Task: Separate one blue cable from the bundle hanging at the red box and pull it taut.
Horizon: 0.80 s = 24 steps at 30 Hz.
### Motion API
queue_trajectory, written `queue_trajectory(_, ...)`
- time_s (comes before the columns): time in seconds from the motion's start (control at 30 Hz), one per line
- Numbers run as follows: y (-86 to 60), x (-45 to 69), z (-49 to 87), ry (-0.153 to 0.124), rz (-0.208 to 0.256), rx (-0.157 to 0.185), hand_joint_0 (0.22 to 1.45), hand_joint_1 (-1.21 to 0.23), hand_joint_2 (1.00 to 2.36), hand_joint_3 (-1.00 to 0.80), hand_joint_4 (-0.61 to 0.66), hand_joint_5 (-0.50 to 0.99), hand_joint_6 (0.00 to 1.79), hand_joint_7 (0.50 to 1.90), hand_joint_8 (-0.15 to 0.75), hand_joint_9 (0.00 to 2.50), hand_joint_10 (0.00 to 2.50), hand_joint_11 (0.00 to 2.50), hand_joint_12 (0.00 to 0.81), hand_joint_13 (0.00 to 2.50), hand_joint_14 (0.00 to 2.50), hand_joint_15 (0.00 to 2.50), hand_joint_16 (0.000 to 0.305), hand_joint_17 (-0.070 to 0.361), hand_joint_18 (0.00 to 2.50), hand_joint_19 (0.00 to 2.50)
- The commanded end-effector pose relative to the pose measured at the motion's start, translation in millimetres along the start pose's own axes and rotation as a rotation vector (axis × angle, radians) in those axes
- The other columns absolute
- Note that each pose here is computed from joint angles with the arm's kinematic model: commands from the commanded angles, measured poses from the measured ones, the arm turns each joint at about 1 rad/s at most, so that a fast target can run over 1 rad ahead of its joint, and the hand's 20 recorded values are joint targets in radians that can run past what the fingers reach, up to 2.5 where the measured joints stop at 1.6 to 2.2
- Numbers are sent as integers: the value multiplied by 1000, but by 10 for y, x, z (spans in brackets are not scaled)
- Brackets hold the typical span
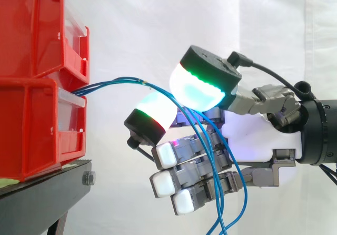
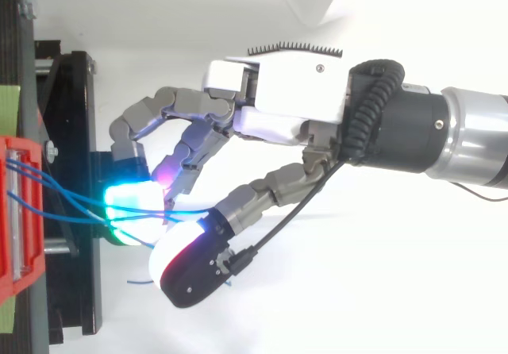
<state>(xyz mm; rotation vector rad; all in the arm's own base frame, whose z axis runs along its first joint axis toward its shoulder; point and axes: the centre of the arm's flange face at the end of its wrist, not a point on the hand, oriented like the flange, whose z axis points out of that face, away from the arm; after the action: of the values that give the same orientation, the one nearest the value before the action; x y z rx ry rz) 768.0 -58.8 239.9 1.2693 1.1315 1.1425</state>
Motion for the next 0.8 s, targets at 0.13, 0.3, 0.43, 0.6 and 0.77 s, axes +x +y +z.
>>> queue_trajectory(0.13,-1,0,0,0,0,0,554,-625,1000,-500,82,-120,837,1189,259,1010,22,603,329,951,16,412,42,94,818,527)
queue_trajectory(0.3,-1,0,0,0,2,0,620,-731,1005,-453,61,-145,857,1184,260,983,23,606,329,946,18,419,41,93,814,529)
queue_trajectory(0.43,-1,0,0,0,0,0,646,-834,1014,-364,-6,-173,879,1215,257,942,23,614,339,940,16,417,42,95,815,528)
queue_trajectory(0.6,-1,0,0,0,0,0,718,-923,1000,-500,2,-187,886,1196,238,914,23,610,332,924,17,412,43,97,824,500)
queue_trajectory(0.77,10,-1,-1,0,0,-1,685,-956,1000,-500,58,-179,883,1192,235,934,25,618,329,924,16,411,43,97,835,498)
